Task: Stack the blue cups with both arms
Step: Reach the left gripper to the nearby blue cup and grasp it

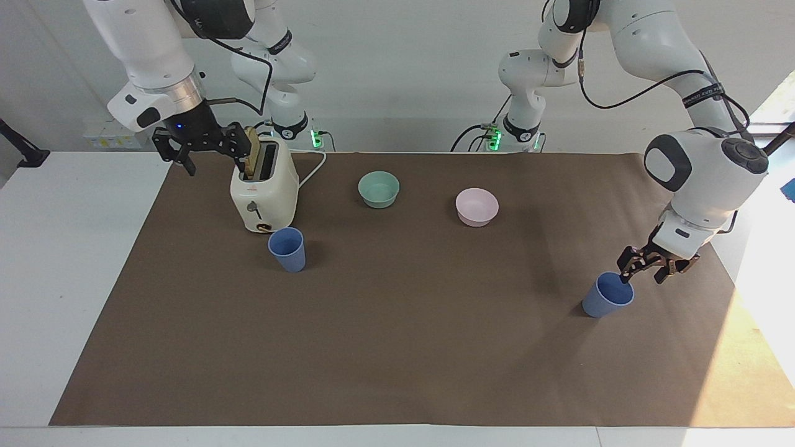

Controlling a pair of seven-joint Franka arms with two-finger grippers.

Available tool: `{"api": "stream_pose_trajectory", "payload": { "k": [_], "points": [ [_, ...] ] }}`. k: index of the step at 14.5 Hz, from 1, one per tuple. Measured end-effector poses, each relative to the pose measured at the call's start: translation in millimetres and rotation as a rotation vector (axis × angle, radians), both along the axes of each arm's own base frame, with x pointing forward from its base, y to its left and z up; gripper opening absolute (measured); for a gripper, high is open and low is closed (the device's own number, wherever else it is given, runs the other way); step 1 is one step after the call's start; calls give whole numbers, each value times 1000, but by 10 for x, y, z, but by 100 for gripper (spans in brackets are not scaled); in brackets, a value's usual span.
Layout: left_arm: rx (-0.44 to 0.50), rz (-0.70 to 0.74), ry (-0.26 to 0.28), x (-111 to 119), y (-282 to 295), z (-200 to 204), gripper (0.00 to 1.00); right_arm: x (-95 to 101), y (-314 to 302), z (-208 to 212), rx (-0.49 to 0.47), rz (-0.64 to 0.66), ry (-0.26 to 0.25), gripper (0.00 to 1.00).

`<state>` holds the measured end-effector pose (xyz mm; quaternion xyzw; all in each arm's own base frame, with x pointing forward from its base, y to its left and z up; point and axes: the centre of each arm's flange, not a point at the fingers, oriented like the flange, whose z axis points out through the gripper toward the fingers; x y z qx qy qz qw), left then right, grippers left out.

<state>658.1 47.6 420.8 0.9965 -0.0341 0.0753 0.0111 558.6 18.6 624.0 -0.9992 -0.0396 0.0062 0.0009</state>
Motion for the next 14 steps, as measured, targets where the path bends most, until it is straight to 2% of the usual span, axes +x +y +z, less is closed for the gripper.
{"api": "stream_pose_trajectory", "payload": {
  "k": [3,5,6,7,11,12,14],
  "points": [
    [-37,20,-5,3,-16,-59,78,3,4,-23,0,1,1,100],
    [-69,40,-20,22,-25,-94,72,16,5,-50,0,1,-10,100],
    [-74,45,-20,34,-24,-148,72,12,6,-68,0,1,-10,100],
    [-75,48,-19,46,-20,-207,65,2,6,-75,0,1,-11,100],
    [-76,51,-6,51,-18,-332,13,-23,4,-66,0,0,-14,100],
    [-78,50,-7,52,-30,-326,4,-27,4,-65,-1,0,-14,100],
    [-80,43,-8,54,-74,-315,4,-34,3,-76,-1,0,-11,100]
  ]
}}
